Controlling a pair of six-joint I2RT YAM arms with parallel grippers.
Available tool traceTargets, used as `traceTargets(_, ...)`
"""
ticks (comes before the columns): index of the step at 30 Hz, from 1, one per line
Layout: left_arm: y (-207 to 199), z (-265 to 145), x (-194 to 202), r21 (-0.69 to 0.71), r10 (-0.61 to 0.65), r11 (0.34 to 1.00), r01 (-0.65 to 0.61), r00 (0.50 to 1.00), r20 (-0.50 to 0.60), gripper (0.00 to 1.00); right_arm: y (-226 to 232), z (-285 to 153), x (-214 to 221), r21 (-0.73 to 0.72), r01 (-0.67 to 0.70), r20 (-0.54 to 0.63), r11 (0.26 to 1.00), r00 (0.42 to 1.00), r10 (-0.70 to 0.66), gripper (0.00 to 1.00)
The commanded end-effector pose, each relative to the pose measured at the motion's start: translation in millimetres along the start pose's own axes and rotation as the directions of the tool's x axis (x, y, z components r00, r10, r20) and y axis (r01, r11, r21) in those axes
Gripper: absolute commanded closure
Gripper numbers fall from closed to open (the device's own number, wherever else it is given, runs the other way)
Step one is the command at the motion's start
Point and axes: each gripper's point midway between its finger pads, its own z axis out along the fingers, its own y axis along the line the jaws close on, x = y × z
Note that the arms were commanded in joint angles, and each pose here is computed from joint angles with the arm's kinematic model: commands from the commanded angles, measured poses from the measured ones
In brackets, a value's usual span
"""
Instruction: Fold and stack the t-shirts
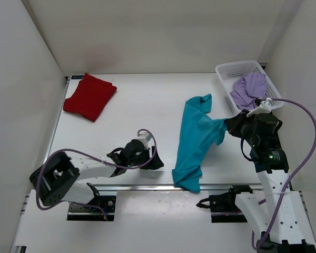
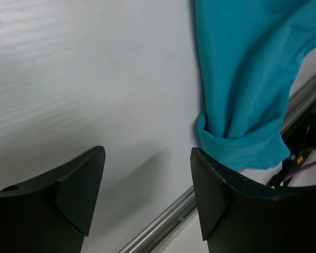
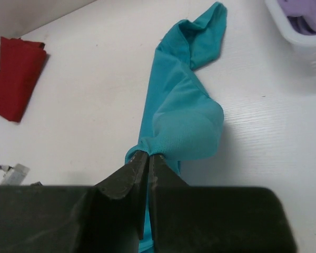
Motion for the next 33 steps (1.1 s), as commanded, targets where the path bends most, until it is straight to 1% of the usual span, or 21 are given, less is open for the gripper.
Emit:
traceTargets(1, -49.9, 13.2, -10.6, 0.125, 0.025, 0.992, -0.028, 0.999, 0.025, 0.22, 3.8, -8.2, -23.8, 0.013, 0.046, 0.068, 0.999, 0.997, -0.047, 1.0)
traceTargets(3, -61.7, 19.4, -7.8, 0.173, 0.02, 0.985, -0.021, 1.0, 0.009, 0.18, 2.8, -2.6, -14.3, -0.01, 0.032, 0.045, 0.999, 0.999, -0.031, 1.0)
traceTargets(5, -67.7, 28.7, -1.1, 0.204, 0.009, 0.979, -0.001, 0.999, -0.039, 0.15, 7.0, 3.9, -5.5, -0.047, 0.02, 0.014, 0.999, 1.0, -0.02, 1.0)
traceTargets(6, -72.2, 32.5, -0.6, 0.219, 0.002, 0.976, 0.011, 0.998, -0.058, 0.14, 3.0, 7.5, 0.5, -0.033, 0.012, -0.006, 0.999, 1.0, -0.012, 1.0)
traceTargets(10, -89.9, 39.1, 18.5, 0.264, 0.016, 0.964, 0.019, 0.992, -0.127, 0.15, 6.7, 11.3, -0.4, -0.057, 0.02, -0.002, 0.998, 1.0, -0.02, 1.0)
traceTargets(13, -101.9, 42.5, 37.1, 0.305, 0.017, 0.951, 0.046, 0.98, -0.2, 0.2, 9.1, 14.9, 2.4, -0.078, 0.009, -0.01, 0.997, 1.0, -0.01, 1.0)
traceTargets(15, -108.4, 43.2, 52.1, 0.327, 0.027, 0.943, 0.057, 0.969, -0.246, 0.38, 11.8, 17.7, 2.9, -0.09, 0.005, -0.013, 0.996, 1.0, -0.006, 1.0)
traceTargets(16, -112.6, 42.7, 51.2, 0.337, 0.033, 0.94, 0.053, 0.969, -0.244, 0.43, 10.5, 19.6, 4.6, -0.086, 0.004, -0.021, 0.996, 1.0, -0.006, 0.99)
traceTargets(19, -116.7, 40.5, 46.7, 0.329, 0.041, 0.944, 0.038, 0.972, -0.23, 0.77, 12.4, 22.7, 4.7, -0.095, 0.0, -0.023, 0.995, 1.0, -0.002, 1.0)
traceTargets(20, -113.4, 41.7, 39.6, 0.318, 0.044, 0.948, 0.026, 0.977, -0.211, 0.83, 13.2, 25.8, 8.5, -0.103, -0.008, -0.034, 0.995, 0.999, 0.005, 1.0)
traceTargets(22, -104.0, 41.4, 18.1, 0.268, 0.034, 0.963, 0.012, 0.985, -0.168, 0.99, 22.2, 28.4, 7.8, -0.142, -0.026, -0.038, 0.99, 0.999, 0.02, 1.0)
traceTargets(23, -106.7, 37.9, -10.3, 0.278, 0.028, 0.96, 0.004, 0.994, -0.108, 1.0, 27.0, 31.2, 8.4, -0.17, -0.033, -0.047, 0.985, 0.999, 0.025, 1.0)
traceTargets(25, -97.4, 28.1, -56.8, 0.239, 0.011, 0.971, -0.003, 0.999, -0.032, 1.0, 43.5, 36.7, 11.2, -0.223, -0.056, -0.07, 0.973, 0.997, 0.041, 1.0)
traceTargets(26, -92.0, 18.4, -92.1, 0.213, 0.013, 0.977, -0.019, 0.999, 0.031, 1.0, 55.2, 37.8, 6.0, -0.254, -0.053, -0.065, 0.966, 0.997, 0.038, 1.0)
traceTargets(27, -91.7, 2.5, -142.3, 0.204, 0.013, 0.978, -0.041, 0.99, 0.139, 1.0, 62.2, 40.4, 2.1, -0.275, -0.045, -0.058, 0.96, 0.998, 0.03, 1.0)
traceTargets(28, -78.7, -11.0, -166.2, 0.155, 0.004, 0.987, -0.032, 0.984, 0.177, 1.0, 76.9, 40.5, -9.4, -0.303, -0.036, -0.048, 0.952, 0.999, 0.022, 1.0)
traceTargets(29, -90.8, -27.7, -203.3, 0.16, 0.031, 0.984, -0.075, 0.965, 0.26, 1.0, 85.8, 42.5, -22.9, -0.317, -0.019, -0.031, 0.948, 0.999, 0.009, 1.0)
traceTargets(30, -89.1, -50.9, -234.2, 0.118, 0.044, 0.989, -0.085, 0.948, 0.315, 1.0, 94.1, 45.2, -29.2, -0.34, -0.01, -0.023, 0.941, 1.0, 0.002, 1.0)
traceTargets(31, -81.4, -65.6, -249.3, 0.076, 0.044, 0.994, -0.074, 0.939, 0.342, 1.0, 109.0, 40.0, -44.7, -0.383, 0.006, 0.005, 0.924, 1.0, -0.005, 1.0)
traceTargets(32, -94.0, -87.3, -274.4, 0.07, 0.076, 0.991, -0.114, 0.911, 0.406, 1.0, 118.7, 36.8, -62.6, -0.411, 0.017, 0.041, 0.912, 0.999, -0.001, 1.0)
traceTargets(33, -94.8, -105.3, -288.6, 0.03, 0.1, 0.992, -0.125, 0.892, 0.442, 1.0, 128.3, 35.7, -68.3, -0.45, 0.023, 0.042, 0.893, 0.999, -0.005, 1.0)
